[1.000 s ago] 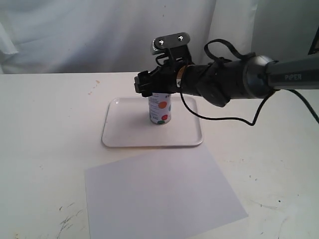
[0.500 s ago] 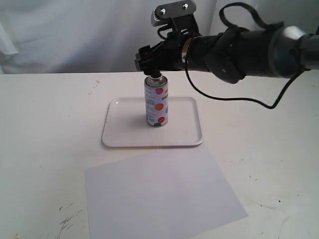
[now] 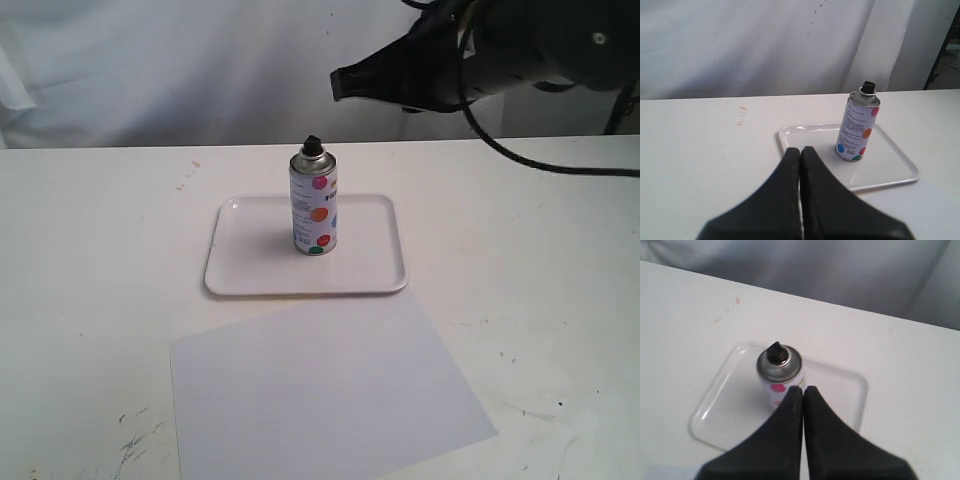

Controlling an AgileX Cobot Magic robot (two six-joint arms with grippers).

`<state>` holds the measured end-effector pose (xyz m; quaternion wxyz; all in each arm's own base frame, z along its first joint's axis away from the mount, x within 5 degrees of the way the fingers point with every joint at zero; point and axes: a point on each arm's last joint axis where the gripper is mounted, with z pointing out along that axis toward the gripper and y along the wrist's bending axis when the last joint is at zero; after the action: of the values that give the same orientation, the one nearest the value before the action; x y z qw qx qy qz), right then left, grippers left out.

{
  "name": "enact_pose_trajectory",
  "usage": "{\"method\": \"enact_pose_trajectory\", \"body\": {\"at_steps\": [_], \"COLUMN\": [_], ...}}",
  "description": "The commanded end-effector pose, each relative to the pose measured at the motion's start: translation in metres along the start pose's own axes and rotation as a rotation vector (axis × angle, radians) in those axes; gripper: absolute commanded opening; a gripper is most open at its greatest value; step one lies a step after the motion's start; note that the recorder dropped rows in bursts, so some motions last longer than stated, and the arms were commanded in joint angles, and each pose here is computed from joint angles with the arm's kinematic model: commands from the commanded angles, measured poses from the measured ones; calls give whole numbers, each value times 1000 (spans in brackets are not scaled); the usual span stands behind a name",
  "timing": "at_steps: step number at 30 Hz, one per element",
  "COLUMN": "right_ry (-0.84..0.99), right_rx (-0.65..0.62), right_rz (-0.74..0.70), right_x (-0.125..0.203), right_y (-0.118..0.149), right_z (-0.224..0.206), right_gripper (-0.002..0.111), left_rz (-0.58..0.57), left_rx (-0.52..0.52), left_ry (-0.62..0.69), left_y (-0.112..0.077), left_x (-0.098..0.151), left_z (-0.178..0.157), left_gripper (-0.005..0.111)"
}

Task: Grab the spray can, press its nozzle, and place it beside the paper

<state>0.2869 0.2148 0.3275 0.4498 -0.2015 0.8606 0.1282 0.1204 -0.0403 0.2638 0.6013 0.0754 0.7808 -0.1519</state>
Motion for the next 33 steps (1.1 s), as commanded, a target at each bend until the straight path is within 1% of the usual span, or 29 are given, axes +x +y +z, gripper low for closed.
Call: {"method": "enact_pose_trajectory", "body": {"at_steps": [1, 8, 14, 17, 20, 23, 32, 33], "right_ry": [-89, -166, -209, -216, -212, -167, -176, -184], "right_rx": [-85, -87, -95, -97, -96, -71, -69, -53], "right_rz": [41, 38, 50, 53, 52, 70, 80, 29], "right_x": [25, 45, 62, 77, 88, 96, 97, 96], "right_y": [3, -9, -17, -21, -24, -28, -29, -30], "right_z": [-46, -93, -123, -134, -138, -143, -150, -150], "right_gripper": [0, 0, 0, 0, 0, 0, 0, 0], "left_rz": [-1, -8, -8, -8, -8, -8, -6, -6], "left_rx": [25, 31, 38, 38, 36, 35, 35, 35], "left_ry": [9, 13, 16, 16, 15, 14, 14, 14], "left_y": [-2, -3, -4, -4, -3, -3, -3, -3], "left_x": [1, 2, 2, 2, 2, 2, 2, 2], "left_z": [-1, -1, -1, -1, -1, -1, -1, -1], "left_gripper": [0, 0, 0, 0, 0, 0, 0, 0]}}
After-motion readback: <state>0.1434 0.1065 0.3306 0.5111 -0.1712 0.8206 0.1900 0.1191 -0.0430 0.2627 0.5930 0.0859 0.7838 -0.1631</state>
